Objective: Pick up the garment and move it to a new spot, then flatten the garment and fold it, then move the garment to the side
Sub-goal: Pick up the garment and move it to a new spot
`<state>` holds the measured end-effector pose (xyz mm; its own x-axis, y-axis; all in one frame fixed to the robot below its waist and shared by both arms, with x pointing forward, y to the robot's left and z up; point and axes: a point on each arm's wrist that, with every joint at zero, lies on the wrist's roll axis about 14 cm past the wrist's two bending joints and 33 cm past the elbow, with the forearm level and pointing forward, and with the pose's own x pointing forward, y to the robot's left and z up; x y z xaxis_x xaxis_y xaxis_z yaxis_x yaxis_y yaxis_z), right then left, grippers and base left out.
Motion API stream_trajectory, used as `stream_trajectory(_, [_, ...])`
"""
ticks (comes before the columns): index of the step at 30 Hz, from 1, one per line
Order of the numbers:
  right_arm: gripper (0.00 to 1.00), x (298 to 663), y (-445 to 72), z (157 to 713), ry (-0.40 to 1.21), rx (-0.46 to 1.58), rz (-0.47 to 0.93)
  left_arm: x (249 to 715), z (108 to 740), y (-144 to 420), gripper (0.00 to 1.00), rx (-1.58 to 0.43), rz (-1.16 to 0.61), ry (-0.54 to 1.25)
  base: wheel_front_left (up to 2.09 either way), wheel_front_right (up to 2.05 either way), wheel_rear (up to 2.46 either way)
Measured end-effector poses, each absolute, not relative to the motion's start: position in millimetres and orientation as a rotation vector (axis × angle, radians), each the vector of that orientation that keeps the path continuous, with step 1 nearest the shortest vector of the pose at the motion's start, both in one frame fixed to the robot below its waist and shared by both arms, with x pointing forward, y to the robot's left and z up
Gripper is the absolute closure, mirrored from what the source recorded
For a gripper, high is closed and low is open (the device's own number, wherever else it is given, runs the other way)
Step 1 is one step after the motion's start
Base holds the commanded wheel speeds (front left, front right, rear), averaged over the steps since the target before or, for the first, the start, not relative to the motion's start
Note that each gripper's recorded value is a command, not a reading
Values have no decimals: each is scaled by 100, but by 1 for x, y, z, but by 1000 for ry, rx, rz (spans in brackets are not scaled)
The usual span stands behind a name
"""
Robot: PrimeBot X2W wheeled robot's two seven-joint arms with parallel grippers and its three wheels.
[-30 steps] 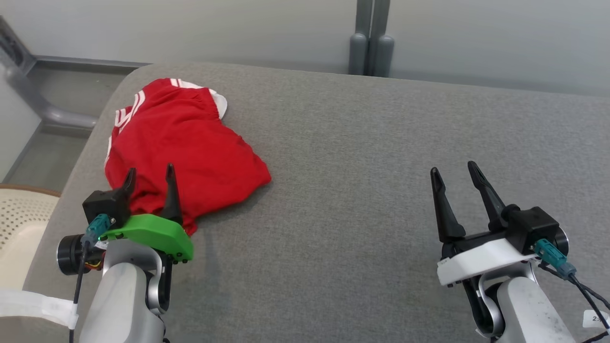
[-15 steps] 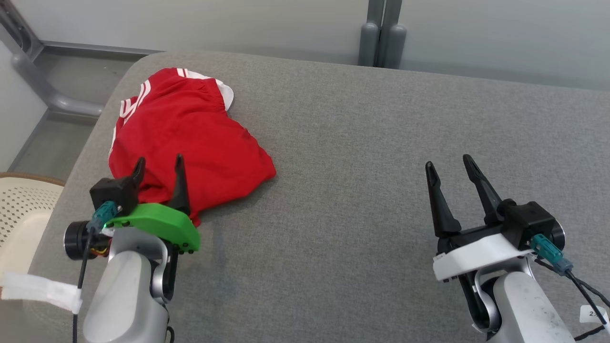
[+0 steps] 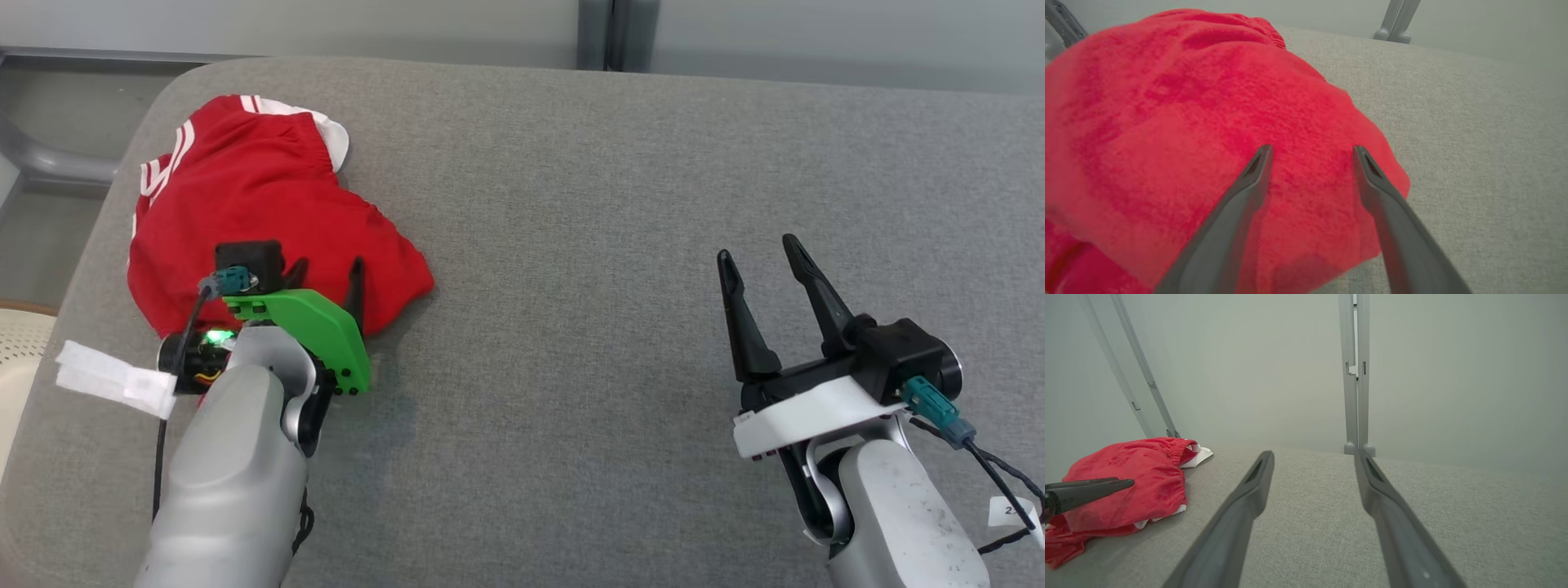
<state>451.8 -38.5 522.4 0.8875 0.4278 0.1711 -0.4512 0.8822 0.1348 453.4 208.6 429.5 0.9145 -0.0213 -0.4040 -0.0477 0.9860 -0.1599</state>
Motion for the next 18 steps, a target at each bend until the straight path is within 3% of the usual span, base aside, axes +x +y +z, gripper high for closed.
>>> stream_trajectory(12, [0,455,-54,514,-119,168,419,434,366,186,0,-139,-48,703,0,0,0])
stream_trajectory(13, [0,455,-54,514,-119,167,419,434,366,184,7,-137,-52,709,0,0,0])
stream_trajectory(14, [0,455,-54,515,-121,167,419,434,367,184,51,-135,-56,709,0,0,0])
stream_trajectory(15, [0,455,-54,516,-123,167,418,434,367,182,61,-136,-59,706,0,0,0])
stream_trajectory(16, [0,455,-55,517,-125,166,418,435,369,182,98,-137,-61,697,0,0,0])
stream_trajectory(18, [0,454,-55,519,-129,166,417,435,372,180,100,-144,-63,682,0,0,0])
